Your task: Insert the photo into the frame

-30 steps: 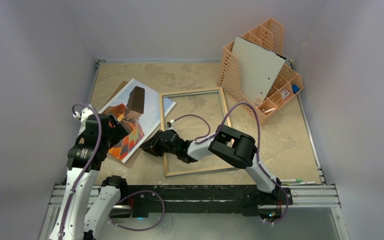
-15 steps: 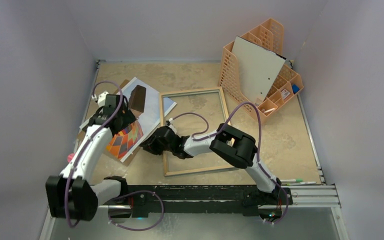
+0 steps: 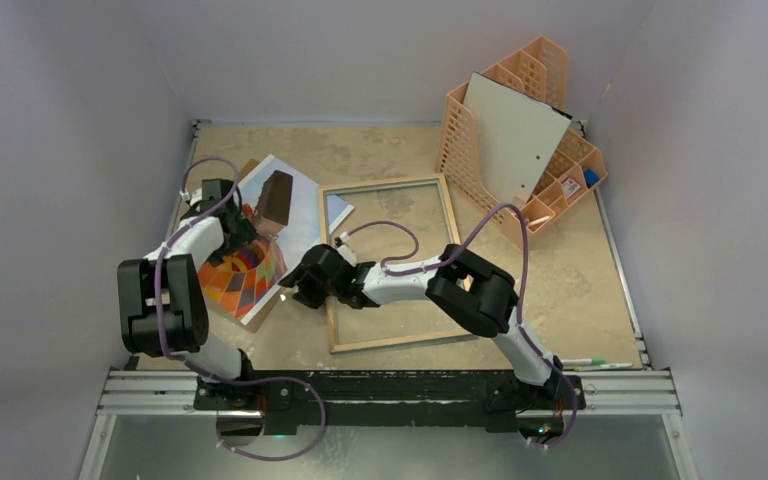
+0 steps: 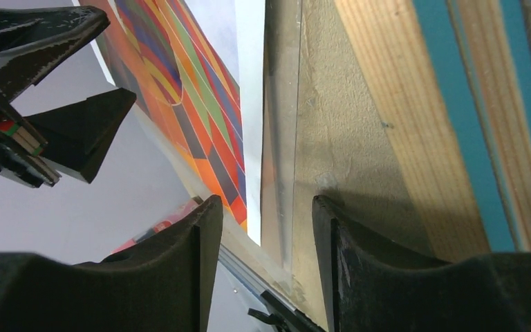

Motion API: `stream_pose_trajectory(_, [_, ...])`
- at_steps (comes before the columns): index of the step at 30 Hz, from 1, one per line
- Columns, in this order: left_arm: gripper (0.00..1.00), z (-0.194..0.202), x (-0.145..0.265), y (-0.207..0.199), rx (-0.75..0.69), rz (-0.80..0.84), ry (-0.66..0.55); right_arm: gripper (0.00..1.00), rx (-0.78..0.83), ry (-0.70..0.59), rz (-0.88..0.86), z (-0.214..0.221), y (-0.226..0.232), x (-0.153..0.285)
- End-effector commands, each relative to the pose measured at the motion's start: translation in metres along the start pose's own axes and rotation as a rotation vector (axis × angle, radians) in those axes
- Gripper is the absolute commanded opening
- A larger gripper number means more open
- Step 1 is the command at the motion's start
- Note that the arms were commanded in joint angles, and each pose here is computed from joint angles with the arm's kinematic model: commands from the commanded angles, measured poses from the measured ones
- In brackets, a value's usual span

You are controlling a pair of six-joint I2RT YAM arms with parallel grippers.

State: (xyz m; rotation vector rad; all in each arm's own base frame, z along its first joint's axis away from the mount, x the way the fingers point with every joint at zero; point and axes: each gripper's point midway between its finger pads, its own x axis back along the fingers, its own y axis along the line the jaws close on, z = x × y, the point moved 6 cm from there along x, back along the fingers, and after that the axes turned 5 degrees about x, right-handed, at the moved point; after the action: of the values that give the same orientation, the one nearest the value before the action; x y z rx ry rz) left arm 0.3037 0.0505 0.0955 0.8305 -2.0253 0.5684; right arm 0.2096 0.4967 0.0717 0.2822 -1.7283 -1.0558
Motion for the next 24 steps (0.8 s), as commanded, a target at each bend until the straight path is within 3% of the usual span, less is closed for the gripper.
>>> stream_pose_trajectory(1, [0.71,-0.016,-0.004,-0.005,-0.014,0.023,-0.042,0.52,0.003,-0.087,0.233,-0.021,-0.064,-0.011])
stream_pose_trajectory(4, [0.68,-0.007,-0.013,0.003,-0.021,-0.038,0.000,0.48,0.013,-0.055,0.178,-0.021,-0.058,-0.018])
stream_pose_trajectory(14, [0.58,0.031,-0.037,0.014,-0.060,-0.131,0.197,0.58,0.059,-0.009,0.024,-0.014,-0.033,-0.025])
stream_pose_trajectory(24, [0.48,0.038,-0.044,0.018,-0.077,-0.141,0.225,0.48,0.064,-0.058,-0.301,-0.029,0.006,-0.010])
